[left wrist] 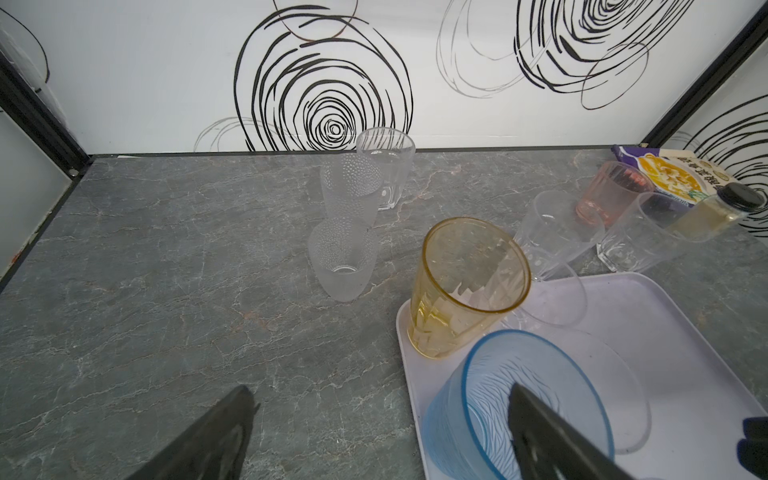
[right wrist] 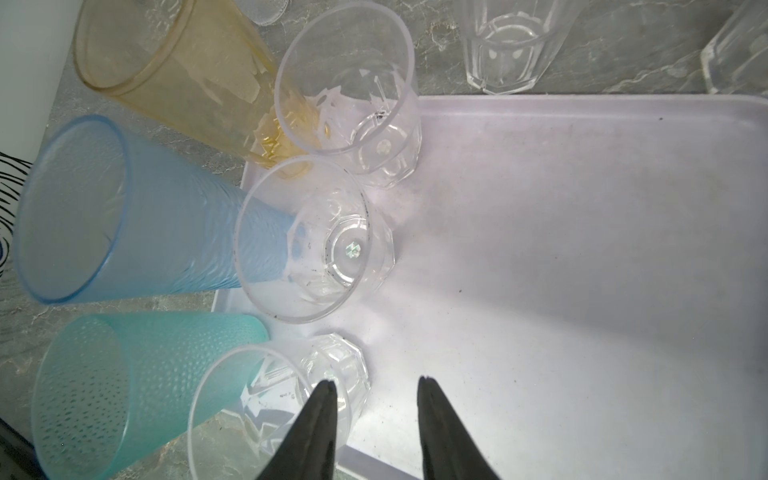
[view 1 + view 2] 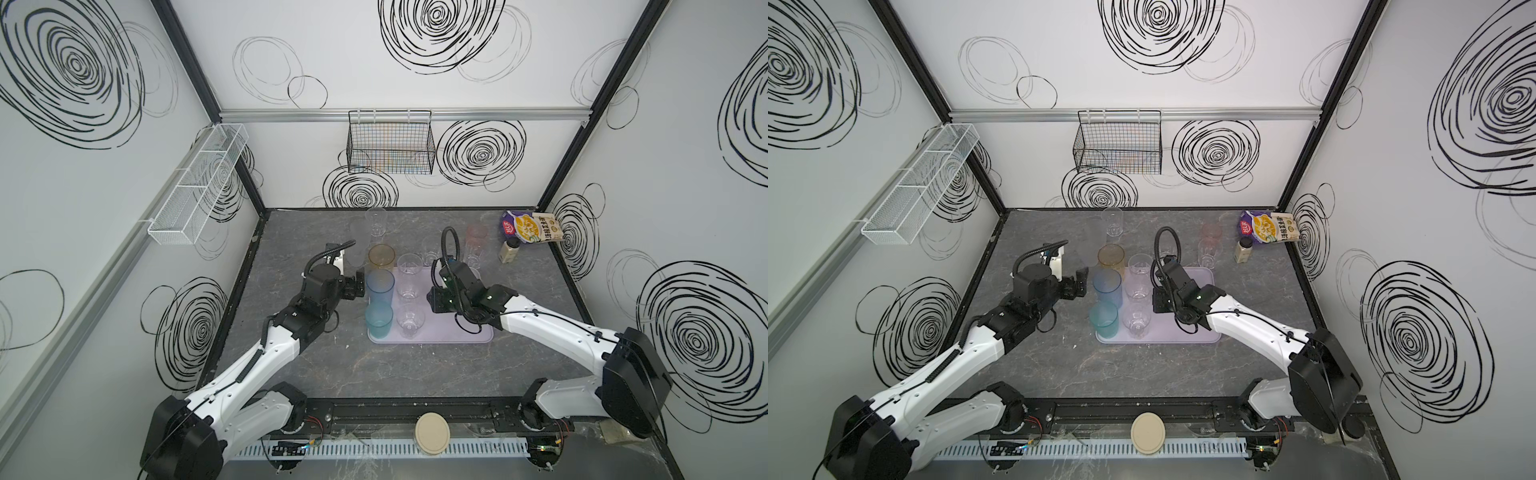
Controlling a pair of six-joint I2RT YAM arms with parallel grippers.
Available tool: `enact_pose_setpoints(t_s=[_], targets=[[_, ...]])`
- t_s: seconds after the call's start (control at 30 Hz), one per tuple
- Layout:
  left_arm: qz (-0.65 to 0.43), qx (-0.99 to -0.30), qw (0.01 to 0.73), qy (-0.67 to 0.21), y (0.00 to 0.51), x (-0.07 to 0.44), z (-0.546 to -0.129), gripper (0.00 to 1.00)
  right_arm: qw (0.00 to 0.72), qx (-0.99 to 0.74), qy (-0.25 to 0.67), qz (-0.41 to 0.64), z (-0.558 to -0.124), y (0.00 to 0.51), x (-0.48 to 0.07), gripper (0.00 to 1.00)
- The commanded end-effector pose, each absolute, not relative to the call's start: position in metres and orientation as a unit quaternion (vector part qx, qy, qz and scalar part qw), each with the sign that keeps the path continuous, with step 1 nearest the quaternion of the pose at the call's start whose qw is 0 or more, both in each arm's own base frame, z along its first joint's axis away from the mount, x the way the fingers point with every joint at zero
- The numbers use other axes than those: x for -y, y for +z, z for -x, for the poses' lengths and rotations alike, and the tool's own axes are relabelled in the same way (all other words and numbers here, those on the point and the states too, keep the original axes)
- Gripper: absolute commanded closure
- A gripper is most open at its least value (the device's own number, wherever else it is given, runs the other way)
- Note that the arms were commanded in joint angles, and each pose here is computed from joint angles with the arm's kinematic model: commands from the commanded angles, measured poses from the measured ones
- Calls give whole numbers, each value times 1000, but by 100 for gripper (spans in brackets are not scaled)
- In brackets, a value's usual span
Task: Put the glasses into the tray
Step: 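Open the right gripper to release the glass on the tray, then move the right gripper back and grasp another clear glass near the pink glass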
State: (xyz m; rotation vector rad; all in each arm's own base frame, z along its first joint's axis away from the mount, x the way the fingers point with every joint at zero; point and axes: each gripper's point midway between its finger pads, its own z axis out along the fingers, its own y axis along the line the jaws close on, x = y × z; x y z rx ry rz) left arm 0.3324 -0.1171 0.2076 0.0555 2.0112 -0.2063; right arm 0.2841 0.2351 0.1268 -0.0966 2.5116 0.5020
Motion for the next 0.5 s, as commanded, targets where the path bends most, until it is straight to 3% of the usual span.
enact_pose_setpoints(t_s=[0.0, 0.27, 0.47], targets=[[-19, -831, 543, -116, 215, 129, -335, 2, 296, -936, 186, 28, -297, 128, -234, 62], [-9, -828, 538, -158, 219, 151, -327, 1, 356, -917, 177, -30, -367, 163, -197, 57], [-29, -829, 540, -142, 222, 152, -326, 3, 414, -892, 168, -63, -416, 186, -171, 42]])
